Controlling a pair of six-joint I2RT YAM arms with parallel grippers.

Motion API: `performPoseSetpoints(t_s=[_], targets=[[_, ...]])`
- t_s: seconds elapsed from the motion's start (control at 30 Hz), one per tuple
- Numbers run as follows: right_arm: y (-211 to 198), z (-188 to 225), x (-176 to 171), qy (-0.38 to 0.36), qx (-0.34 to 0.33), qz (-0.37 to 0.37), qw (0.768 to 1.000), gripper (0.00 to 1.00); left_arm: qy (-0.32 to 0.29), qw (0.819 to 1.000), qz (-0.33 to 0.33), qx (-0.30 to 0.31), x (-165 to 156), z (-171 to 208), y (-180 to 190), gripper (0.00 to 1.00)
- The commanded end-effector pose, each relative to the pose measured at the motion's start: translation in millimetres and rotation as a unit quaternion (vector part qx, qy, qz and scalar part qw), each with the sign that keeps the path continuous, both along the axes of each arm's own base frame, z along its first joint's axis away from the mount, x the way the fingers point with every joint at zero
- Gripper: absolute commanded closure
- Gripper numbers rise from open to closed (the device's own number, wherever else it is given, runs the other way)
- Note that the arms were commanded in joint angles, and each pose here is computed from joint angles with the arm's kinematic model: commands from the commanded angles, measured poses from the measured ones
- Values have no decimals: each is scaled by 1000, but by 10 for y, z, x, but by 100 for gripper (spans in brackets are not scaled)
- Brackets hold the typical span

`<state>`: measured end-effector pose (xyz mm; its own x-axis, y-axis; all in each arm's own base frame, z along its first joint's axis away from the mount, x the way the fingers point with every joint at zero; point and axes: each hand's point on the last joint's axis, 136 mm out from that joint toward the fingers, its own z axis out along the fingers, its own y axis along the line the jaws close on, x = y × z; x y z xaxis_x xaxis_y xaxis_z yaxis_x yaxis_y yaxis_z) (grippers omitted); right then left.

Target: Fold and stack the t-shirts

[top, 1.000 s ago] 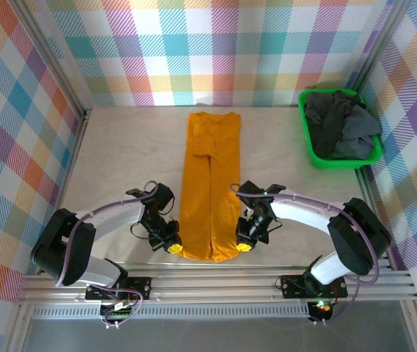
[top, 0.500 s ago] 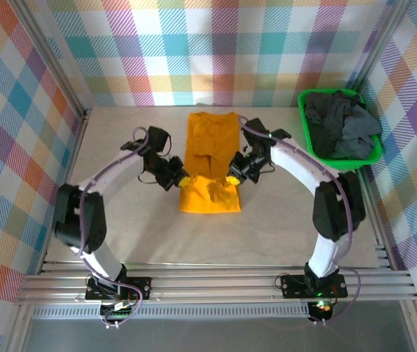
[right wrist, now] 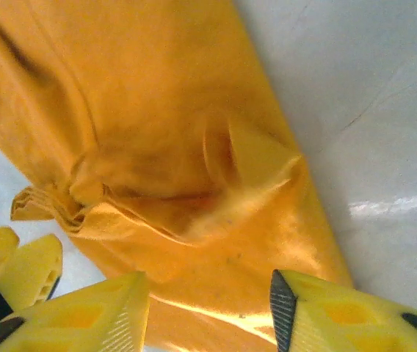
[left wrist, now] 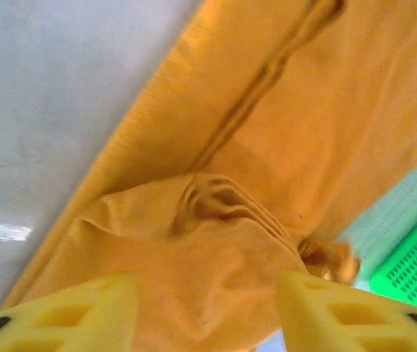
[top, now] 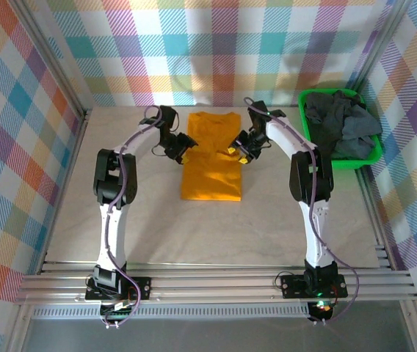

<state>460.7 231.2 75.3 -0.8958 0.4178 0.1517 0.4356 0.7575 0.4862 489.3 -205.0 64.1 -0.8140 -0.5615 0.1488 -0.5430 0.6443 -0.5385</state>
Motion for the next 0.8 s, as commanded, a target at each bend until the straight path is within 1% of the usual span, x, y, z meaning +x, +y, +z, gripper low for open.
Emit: performPoseSetpoints(t_s=[0.0,0.03,0.1,0.13,0.17,0.23,0.3,0.4,0.5,0.53,0.63,0.77], targets=[[-88,401,5,-56,-16,28,998,44,-5,998,13,57,-230,334,334,42],[-120,521,-20,-75,-20,34,996,43,0,998,22,66,-389,378,406,42],[-185,601,-184,-83,-27,42,995,42,12,997,40,67,-742,385,471,43],[-201,618,-311,-81,-25,43,995,43,27,996,50,61,-984,320,475,43],[-215,563,-470,-68,-21,42,997,43,42,996,59,47,-1192,249,446,43],[-203,448,-773,-48,-9,38,998,45,75,994,79,10,-1513,71,379,44],[-183,301,-1064,-27,2,29,999,45,90,991,99,-18,-1688,-73,298,43],[-112,75,-1372,7,27,14,1000,45,101,988,110,-38,-1748,-200,168,42],[-38,-133,-1523,41,50,1,998,46,95,989,106,-43,-1678,-227,66,42],[-22,-192,-1556,55,49,1,997,46,99,989,101,-34,-1673,-241,53,42],[23,-310,-1579,74,47,4,996,47,101,990,92,-18,-1644,-314,20,43],[74,-404,-1489,79,43,3,996,49,96,991,90,-11,-1549,-409,3,46]])
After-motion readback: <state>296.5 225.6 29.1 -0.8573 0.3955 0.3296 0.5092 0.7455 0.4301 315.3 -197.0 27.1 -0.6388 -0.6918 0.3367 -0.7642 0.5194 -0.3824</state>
